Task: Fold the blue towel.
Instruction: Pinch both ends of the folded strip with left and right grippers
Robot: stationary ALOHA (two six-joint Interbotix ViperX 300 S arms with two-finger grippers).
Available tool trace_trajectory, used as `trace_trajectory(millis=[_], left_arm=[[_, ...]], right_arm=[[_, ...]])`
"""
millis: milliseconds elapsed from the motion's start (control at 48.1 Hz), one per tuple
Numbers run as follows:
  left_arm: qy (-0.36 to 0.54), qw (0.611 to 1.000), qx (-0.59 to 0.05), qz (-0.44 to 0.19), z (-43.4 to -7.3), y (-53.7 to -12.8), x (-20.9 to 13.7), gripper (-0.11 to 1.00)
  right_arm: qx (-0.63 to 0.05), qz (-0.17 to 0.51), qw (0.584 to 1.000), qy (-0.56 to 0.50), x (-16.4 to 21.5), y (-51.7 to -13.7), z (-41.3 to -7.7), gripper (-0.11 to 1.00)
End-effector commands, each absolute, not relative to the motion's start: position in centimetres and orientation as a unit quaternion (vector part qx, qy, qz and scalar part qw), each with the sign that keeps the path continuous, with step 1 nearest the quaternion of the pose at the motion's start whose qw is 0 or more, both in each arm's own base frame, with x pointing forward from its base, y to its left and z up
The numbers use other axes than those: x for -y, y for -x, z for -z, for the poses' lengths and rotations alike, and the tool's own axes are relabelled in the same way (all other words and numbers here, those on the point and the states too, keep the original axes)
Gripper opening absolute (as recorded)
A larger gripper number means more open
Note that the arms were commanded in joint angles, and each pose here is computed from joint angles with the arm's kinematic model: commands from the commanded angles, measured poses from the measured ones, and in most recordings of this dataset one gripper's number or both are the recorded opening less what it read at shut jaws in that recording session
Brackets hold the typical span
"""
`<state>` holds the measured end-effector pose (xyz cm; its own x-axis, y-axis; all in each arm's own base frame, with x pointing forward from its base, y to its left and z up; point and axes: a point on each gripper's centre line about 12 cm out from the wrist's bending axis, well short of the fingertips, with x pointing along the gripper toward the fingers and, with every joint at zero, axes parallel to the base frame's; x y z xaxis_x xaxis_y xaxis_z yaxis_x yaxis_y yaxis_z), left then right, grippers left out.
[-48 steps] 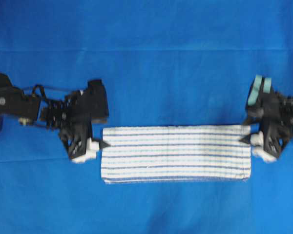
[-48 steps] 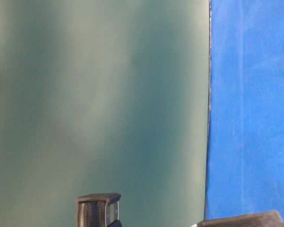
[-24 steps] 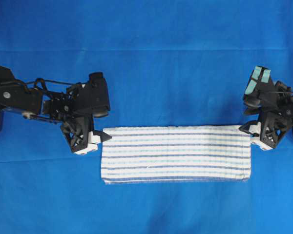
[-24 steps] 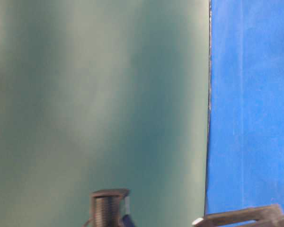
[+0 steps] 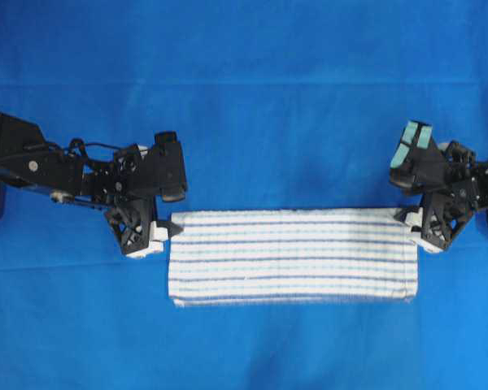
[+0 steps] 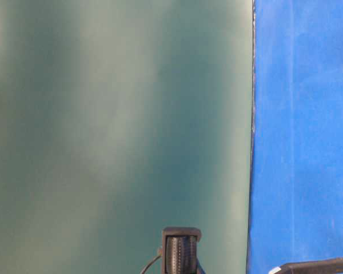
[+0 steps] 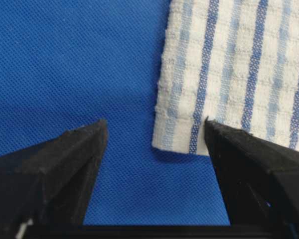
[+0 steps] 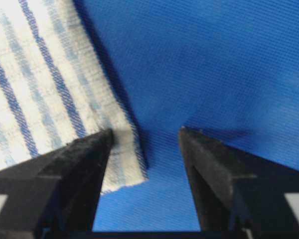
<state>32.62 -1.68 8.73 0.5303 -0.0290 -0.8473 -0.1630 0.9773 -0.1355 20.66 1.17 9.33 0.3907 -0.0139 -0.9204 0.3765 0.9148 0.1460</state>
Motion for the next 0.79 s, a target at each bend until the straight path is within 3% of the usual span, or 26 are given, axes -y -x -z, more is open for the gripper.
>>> trace_trajectory(millis=[0,125,291,353,644,769], left_arm=[[0.104,0.868,-0.483,-0.043,-8.9,-32.7,1.5,0.72],[0.101,0.868,-0.484,-0.037,-8.9,-32.8,2.0,0.53],[0.091,0.866,-0.491,-0.023,-9.0,-32.9,2.9,0.15],[0.088,0.865,-0.494,-0.020,-9.0,-32.9,3.2,0.03],[0.085,0.867,-0.492,-0.014,-9.4,-33.0,3.5,0.03],[0.084,0.874,-0.479,-0.011,-11.2,-33.1,3.6,0.03]], right_arm=[[-0.535,0.119,0.818,-0.173,-1.3,-21.0,-9.5,0.60],[-0.534,0.111,0.821,-0.169,-1.7,-21.2,-9.6,0.50],[-0.533,0.100,0.824,-0.166,-2.2,-21.3,-9.8,0.07],[-0.528,0.097,0.827,-0.167,-2.3,-21.5,-10.1,0.02],[-0.516,0.096,0.835,-0.168,-2.2,-21.1,-11.4,0.02],[-0.506,0.097,0.840,-0.170,-2.2,-21.2,-12.7,0.02]])
